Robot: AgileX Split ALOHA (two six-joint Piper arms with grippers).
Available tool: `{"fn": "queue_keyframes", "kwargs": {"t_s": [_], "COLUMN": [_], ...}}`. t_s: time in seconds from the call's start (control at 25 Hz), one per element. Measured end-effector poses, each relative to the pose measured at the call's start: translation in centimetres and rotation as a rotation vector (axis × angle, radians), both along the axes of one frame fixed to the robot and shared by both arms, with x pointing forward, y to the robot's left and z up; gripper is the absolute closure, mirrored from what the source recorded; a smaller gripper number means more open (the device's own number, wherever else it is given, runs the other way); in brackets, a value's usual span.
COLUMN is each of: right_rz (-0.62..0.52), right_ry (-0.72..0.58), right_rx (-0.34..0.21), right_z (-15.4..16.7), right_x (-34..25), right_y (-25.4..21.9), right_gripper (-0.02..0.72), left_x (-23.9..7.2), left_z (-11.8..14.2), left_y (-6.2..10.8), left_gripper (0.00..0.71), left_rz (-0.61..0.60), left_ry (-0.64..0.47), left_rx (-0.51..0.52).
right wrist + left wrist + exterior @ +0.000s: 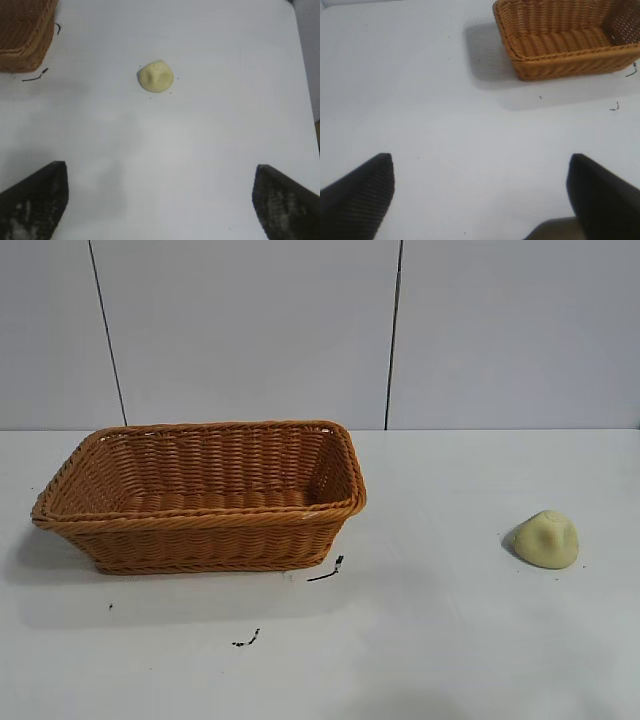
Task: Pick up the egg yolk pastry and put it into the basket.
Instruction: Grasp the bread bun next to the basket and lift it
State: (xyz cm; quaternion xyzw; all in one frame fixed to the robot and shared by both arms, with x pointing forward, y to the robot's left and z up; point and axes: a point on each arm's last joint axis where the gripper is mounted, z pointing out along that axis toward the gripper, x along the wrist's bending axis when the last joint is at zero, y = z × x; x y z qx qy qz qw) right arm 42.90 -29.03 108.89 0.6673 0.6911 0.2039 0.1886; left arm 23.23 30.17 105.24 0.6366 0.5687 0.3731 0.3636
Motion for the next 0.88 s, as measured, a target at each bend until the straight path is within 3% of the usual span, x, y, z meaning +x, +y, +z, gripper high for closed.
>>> {"fn": "queue_keyframes", "kwargs": {"t_s": [0.4,0.88], "right_rz": [0.002,0.023], "right_ry": [0.25,0.326], "right_rx": [-0.021,-0.033], "right_z": [-5.4,-12.2], "right_x": [13.2,19.6], "right_y": [0.4,1.4], "right_gripper": [0.01,0.01], "left_x": [0.0,0.0], "left_z": [0.0,0.0], "left_y": [0.0,0.0], "left_gripper": [0.014,0.014], "left_rz": [0.0,0.0], "left_ry": [0.0,0.0], "left_rx": [0.0,0.0]}}
